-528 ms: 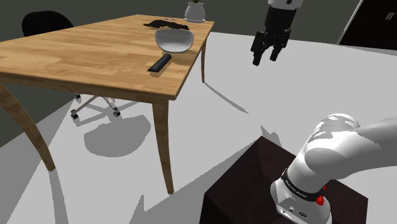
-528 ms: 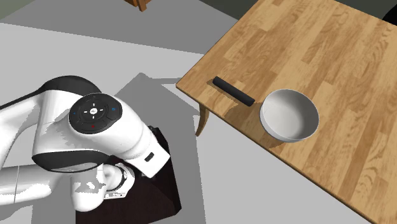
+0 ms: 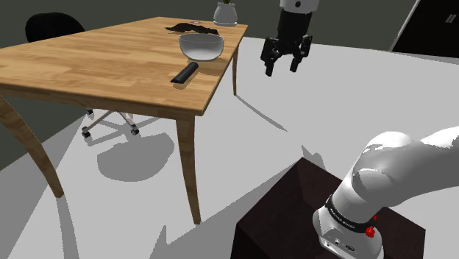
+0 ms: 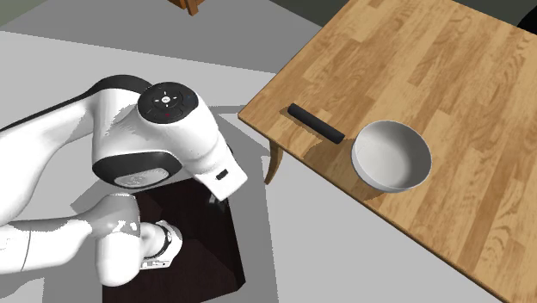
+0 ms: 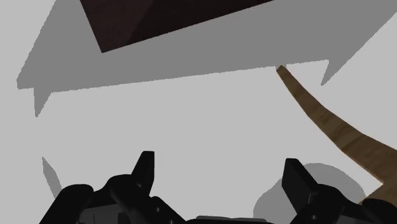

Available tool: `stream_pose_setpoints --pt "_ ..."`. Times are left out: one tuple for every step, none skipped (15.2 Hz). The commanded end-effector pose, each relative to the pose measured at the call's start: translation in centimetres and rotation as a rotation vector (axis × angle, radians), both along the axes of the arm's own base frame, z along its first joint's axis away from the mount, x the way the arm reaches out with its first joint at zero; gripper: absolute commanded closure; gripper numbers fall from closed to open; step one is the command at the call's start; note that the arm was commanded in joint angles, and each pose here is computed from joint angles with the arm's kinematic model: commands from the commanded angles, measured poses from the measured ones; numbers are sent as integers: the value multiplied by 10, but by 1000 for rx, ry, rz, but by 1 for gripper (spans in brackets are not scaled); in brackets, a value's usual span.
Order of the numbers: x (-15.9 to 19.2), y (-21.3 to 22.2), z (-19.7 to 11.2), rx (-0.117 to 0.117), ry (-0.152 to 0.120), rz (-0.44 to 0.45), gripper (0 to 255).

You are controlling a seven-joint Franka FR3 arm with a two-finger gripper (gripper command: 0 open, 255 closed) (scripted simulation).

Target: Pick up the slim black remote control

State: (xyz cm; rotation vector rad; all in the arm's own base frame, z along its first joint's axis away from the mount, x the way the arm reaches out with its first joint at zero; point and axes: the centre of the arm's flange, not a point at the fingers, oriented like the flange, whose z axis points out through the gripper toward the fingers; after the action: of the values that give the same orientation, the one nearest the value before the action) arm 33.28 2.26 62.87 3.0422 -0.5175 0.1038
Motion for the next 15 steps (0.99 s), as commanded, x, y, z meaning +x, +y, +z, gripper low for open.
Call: stream_pose_setpoints --pt "22 20 -1 -5 -11 -50 0" --pt "32 29 -2 -8 -16 -73 0" --pt "42 38 -3 -12 -21 -96 0" --pt "52 46 -4 -15 -26 -119 0" --pt "63 54 -5 -18 -31 -143 0" --pt "73 62 -6 -22 -36 -166 0" --pt "84 70 -7 -25 -41 -189 0" --pt "95 77 -8 -28 -46 -213 0" --pt "107 84 -9 -32 -51 -236 0" --pt "118 91 -10 -35 -56 -259 0" --pt "130 97 -11 -38 -61 -282 0" --pt "142 103 -11 -42 -66 -306 0" --pt "153 109 -12 -45 -71 -329 0" --pt "165 115 -13 -49 -76 -352 0" --pt "178 120 -14 -52 -81 -376 0"
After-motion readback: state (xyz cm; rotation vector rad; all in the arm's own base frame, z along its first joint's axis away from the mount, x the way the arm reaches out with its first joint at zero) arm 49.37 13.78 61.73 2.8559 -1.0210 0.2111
